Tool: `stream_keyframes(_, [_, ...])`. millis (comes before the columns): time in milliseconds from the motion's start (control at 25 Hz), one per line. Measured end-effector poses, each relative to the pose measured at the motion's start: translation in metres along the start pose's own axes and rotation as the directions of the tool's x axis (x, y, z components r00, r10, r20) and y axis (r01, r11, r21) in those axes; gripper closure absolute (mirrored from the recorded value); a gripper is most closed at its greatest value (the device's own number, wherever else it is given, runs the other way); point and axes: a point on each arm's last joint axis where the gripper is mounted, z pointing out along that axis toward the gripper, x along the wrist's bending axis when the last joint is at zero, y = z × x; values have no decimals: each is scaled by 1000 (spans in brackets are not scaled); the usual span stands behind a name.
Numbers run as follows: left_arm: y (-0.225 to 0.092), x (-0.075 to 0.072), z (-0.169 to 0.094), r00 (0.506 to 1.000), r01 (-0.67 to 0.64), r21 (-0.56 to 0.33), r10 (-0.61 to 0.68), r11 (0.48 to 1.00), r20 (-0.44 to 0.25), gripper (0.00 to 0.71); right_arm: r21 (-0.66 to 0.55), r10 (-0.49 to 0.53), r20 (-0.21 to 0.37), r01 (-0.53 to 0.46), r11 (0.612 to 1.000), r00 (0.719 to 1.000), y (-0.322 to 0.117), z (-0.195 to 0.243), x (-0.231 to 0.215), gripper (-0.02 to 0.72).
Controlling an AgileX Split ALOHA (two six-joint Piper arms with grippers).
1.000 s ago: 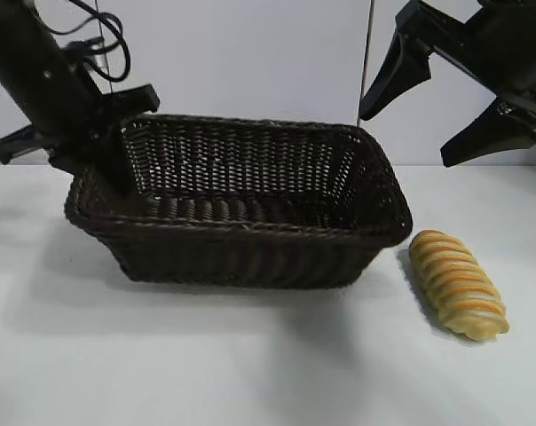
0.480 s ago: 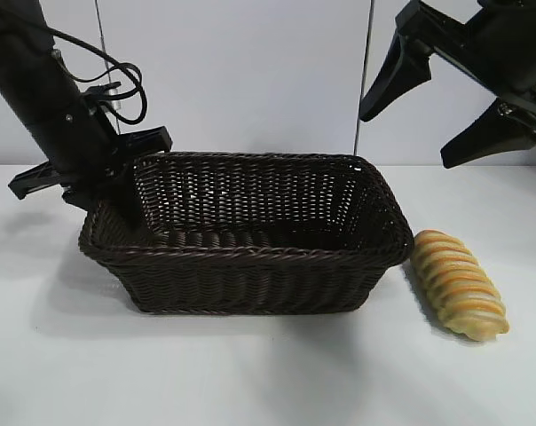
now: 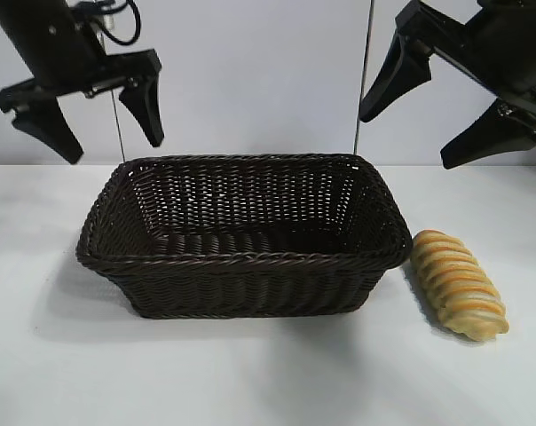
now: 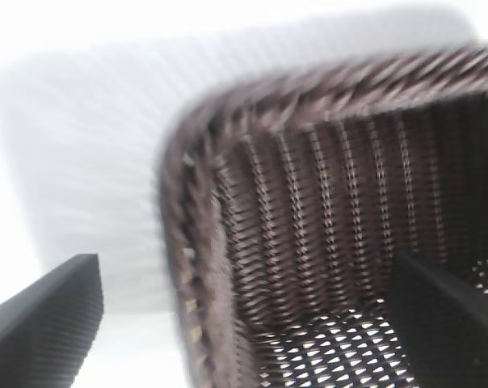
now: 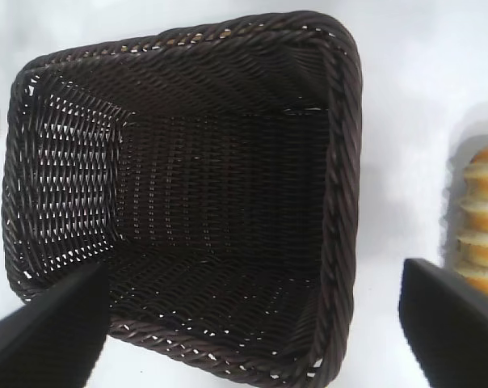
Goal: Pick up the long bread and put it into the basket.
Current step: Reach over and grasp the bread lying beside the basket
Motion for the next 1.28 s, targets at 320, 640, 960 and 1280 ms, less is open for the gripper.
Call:
stream_keyframes(320, [-7, 116, -50, 962, 166, -52, -173, 985, -210, 16, 1, -1, 0, 1, 1000, 1000, 0, 0, 0, 8])
stream_keyframes(640, [-36, 142, -146, 951, 230, -257, -273, 939, -148, 16, 2, -2, 1, 2, 1000, 1000, 0, 0, 0, 8])
stream_keyframes(960, [-95, 74, -281, 973, 107, -550, -200, 829, -113, 16, 2, -9, 1, 9, 1000, 1000, 0, 0, 0, 8])
stream_keyframes(1280, [-192, -9, -366, 991, -88, -735, -16, 673, -134, 16, 8, -21, -1, 21, 1000, 1000, -1, 0, 0, 8])
